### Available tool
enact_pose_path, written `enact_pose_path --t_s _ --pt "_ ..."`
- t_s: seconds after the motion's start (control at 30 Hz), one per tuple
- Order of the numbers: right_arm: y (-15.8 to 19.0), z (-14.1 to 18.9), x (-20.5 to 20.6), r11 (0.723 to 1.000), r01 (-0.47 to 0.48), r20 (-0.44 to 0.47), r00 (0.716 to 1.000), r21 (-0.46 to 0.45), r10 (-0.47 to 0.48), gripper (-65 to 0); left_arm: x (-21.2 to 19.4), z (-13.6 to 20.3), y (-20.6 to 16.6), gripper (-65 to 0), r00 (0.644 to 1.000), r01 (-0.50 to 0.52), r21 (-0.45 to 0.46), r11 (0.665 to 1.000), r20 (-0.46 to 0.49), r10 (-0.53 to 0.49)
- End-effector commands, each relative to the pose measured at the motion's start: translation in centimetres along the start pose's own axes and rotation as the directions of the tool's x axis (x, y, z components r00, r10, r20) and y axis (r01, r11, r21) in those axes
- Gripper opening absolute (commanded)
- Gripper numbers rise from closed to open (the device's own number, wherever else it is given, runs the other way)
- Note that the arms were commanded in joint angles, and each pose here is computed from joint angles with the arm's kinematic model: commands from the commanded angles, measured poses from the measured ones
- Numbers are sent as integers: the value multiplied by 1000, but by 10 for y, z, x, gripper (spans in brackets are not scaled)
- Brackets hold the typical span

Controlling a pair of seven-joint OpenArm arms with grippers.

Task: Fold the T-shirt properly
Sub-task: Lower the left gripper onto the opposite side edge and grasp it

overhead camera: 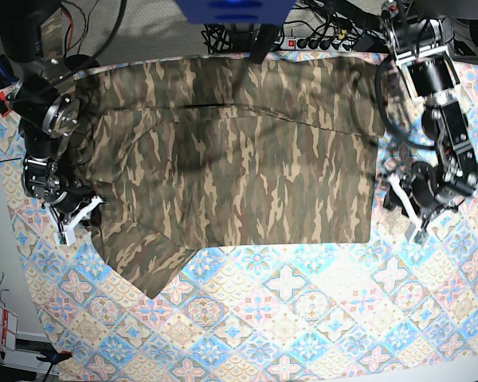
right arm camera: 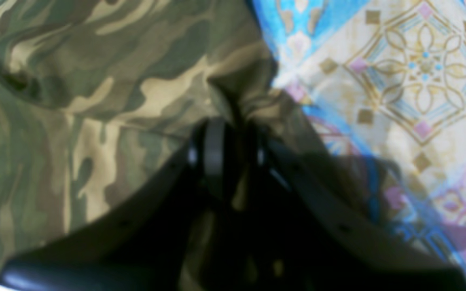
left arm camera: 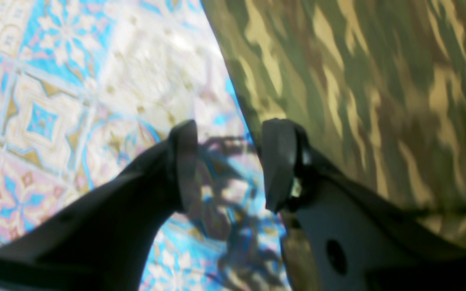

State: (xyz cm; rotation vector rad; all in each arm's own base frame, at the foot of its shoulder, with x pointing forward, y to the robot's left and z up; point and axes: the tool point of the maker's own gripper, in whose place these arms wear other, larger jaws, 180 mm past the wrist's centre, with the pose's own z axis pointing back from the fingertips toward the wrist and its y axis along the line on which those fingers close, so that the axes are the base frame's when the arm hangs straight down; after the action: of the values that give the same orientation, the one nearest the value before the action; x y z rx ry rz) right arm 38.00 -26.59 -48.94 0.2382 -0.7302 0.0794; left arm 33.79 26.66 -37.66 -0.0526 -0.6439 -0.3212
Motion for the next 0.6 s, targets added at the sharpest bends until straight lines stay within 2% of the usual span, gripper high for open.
enact_pose_path --t_s 0.0,0.2,0.27,0.33,0.43,0.5,0.57 --pt "19 -3 -35 997 -29 -151 988 68 39 -575 21 6 19 -388 999 4 28 1000 42 -5" --pt "19 0 -55 998 -19 -182 983 67 31 -573 45 -20 32 -388 989 -107 -37 994 94 110" --pt "19 0 -55 998 -19 -182 983 67 31 -571 51 -31 25 -378 988 -105 -70 992 103 112" --pt "17 1 -56 998 -19 -184 983 64 31 -571 49 -47 16 -320 992 -96 -102 990 71 104" --pt "9 5 -55 998 -23 -185 982 51 32 -571 42 -64 10 -196 991 -116 -122 986 49 122" --pt "8 6 -55 999 -23 -185 982 49 32 -571 43 -74 2 -142 987 -140 -144 980 62 150" --pt "7 6 -55 999 -23 -185 982 48 32 -571 38 -79 2 -116 985 -152 -148 977 60 162"
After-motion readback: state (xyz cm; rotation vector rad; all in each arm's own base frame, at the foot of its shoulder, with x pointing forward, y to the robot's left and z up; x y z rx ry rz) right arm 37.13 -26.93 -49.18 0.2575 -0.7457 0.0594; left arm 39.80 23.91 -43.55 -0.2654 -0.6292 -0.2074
